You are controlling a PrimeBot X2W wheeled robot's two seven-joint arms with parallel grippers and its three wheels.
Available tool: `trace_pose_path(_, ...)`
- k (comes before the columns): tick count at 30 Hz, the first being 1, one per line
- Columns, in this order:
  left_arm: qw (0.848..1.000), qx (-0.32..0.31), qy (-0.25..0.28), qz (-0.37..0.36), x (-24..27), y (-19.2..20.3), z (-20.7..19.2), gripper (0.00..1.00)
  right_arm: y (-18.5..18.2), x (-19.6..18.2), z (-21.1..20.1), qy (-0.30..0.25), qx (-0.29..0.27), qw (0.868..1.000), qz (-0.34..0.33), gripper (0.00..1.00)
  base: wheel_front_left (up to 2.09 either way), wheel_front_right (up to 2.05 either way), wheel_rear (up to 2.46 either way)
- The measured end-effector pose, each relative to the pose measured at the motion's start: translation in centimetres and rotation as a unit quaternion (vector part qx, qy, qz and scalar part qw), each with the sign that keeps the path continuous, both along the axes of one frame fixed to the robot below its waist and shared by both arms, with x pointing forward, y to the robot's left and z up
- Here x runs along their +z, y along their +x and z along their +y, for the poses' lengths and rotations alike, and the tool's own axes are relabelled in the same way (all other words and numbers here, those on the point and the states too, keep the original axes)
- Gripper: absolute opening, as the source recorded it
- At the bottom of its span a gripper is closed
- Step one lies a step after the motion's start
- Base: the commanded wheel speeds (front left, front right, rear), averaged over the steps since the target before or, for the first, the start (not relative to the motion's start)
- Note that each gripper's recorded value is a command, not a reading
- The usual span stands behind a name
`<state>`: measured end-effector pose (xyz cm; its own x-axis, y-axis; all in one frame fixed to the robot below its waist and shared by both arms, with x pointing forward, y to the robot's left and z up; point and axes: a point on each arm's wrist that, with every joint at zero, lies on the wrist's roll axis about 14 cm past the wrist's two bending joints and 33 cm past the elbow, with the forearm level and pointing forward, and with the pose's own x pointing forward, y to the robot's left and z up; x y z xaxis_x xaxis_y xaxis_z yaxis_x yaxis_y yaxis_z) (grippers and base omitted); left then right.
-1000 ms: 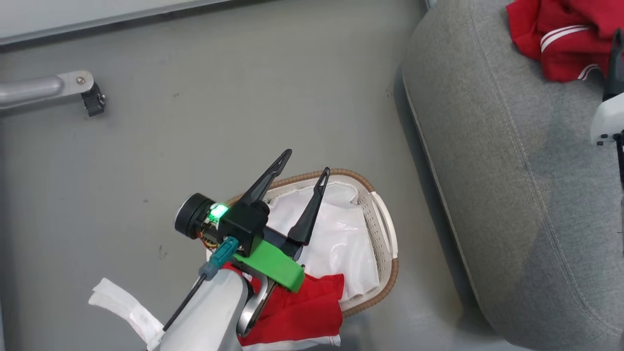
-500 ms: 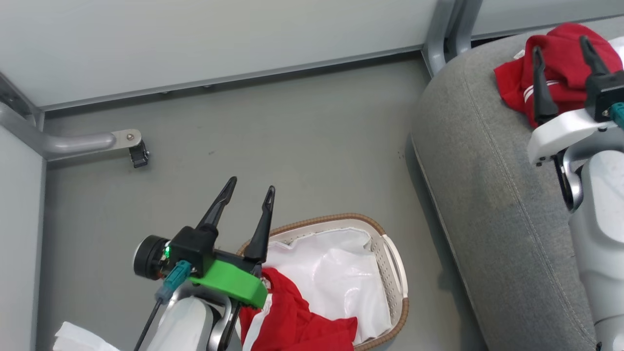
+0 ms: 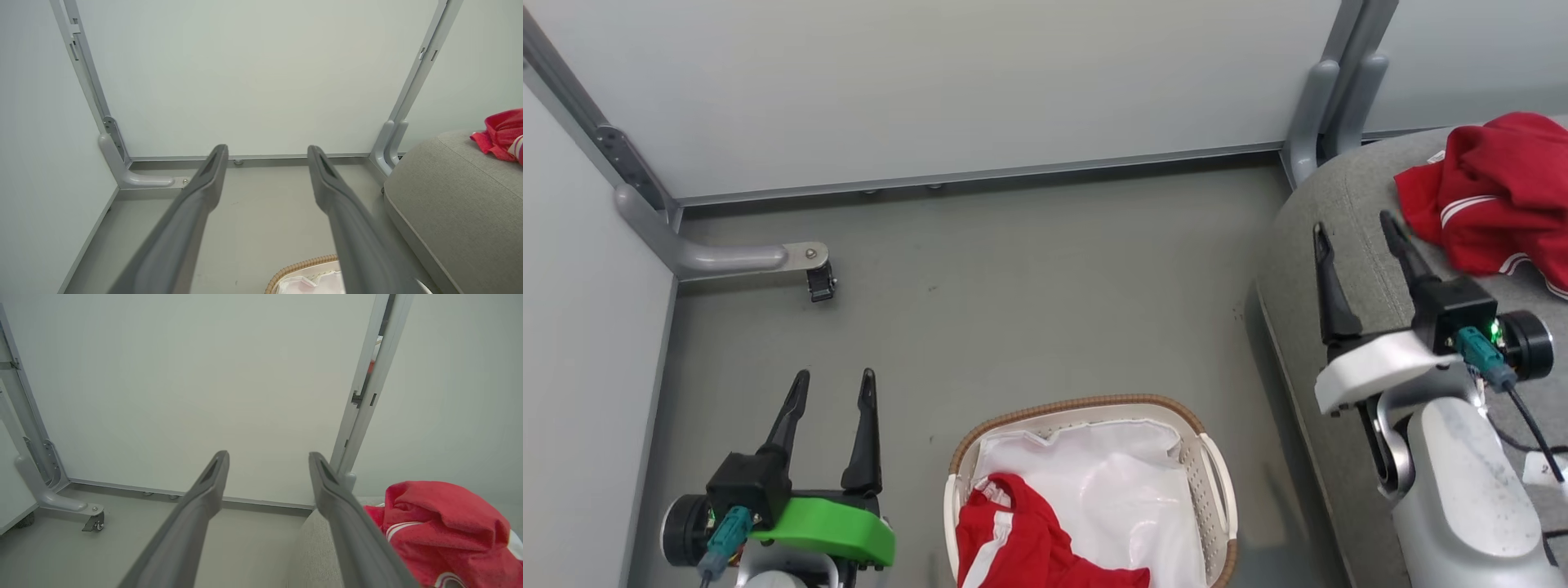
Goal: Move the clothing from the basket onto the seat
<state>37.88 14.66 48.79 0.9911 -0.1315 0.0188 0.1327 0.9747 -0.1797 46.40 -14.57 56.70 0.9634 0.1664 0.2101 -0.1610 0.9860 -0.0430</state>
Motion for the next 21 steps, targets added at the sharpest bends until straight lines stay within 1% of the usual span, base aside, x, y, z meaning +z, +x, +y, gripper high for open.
trace_pose_path(7, 1.000, 0.029, 0.002, 0.013, -0.8, -2.2, 1.8, 1.00, -2.8, -2.5, 0.4, 0.043, 0.006, 0.998, 0.034, 1.00, 0.00, 0.00, 0.00)
trace_pose_path(10, 0.999, 0.032, 0.005, 0.017, -1.1, -2.9, 2.0, 1.00, -3.5, -3.0, 0.6, 0.038, 0.009, 0.998, 0.040, 1.00, 0.00, 0.00, 0.00)
trace_pose_path(17, 0.999, 0.036, 0.006, 0.018, -1.2, -3.8, 2.3, 1.00, -4.9, -3.9, 0.7, 0.063, 0.010, 0.996, 0.055, 1.00, 0.00, 0.00, 0.00)
trace_pose_path(21, 0.999, 0.038, 0.006, 0.020, -1.3, -4.3, 2.4, 1.00, -5.3, -4.0, 0.7, 0.067, 0.011, 0.996, 0.057, 1.00, 0.00, 0.00, 0.00)
